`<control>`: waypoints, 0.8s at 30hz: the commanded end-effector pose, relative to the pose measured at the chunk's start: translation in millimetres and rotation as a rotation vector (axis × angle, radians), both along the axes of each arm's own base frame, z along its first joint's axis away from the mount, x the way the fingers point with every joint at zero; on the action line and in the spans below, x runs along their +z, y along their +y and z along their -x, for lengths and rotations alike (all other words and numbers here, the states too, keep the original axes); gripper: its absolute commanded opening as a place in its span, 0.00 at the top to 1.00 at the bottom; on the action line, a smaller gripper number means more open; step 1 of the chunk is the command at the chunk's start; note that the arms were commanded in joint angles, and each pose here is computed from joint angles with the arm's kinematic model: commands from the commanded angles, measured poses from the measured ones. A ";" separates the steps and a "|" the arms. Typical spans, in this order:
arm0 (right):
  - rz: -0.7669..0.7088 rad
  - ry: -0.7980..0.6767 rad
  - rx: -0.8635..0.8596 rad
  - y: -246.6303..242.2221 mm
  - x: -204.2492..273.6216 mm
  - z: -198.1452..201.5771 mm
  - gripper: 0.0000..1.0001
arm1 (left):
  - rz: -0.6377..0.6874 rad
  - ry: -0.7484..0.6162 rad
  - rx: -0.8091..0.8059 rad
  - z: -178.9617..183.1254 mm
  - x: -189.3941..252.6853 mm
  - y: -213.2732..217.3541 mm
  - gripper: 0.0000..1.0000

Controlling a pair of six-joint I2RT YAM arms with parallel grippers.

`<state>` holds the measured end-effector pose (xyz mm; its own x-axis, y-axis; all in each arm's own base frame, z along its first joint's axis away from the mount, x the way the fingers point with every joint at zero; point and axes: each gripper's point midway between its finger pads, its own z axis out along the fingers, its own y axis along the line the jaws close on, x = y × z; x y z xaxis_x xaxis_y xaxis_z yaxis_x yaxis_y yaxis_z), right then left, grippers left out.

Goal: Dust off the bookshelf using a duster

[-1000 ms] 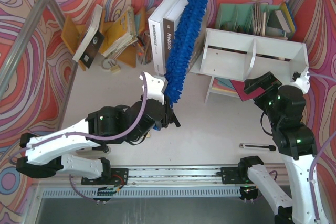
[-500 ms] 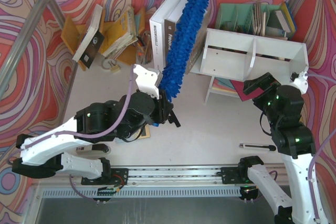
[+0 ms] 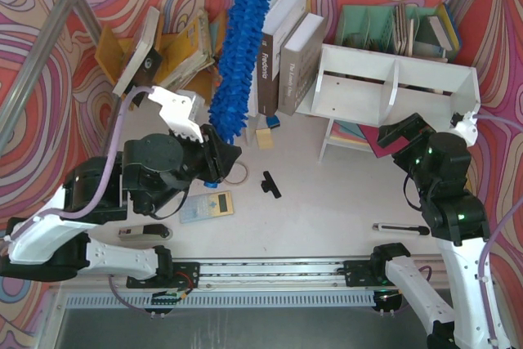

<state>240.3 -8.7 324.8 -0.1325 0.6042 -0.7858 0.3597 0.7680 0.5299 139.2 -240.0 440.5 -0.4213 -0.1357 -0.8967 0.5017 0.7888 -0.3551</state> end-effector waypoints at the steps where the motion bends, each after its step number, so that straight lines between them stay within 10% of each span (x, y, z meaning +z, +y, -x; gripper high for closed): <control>1: -0.002 -0.027 -0.004 -0.1 6.1 -4.1 0.01 | -0.055 0.011 0.049 -5.7 -16.6 9.4 1.00; 10: -0.004 -0.027 0.004 1.2 7.9 -5.4 0.01 | -0.091 0.092 0.075 -10.4 -67.5 1.9 1.00; 24: -0.003 -0.009 0.002 0.9 -2.7 -4.7 0.01 | 0.111 -0.035 0.141 -17.1 -17.6 42.3 1.00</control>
<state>242.8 -8.4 321.2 -0.1429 0.6041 -0.7840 0.3660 0.7682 0.5253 148.0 -213.7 394.8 -0.4405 -0.1725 -0.8810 0.4205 0.8275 -0.3722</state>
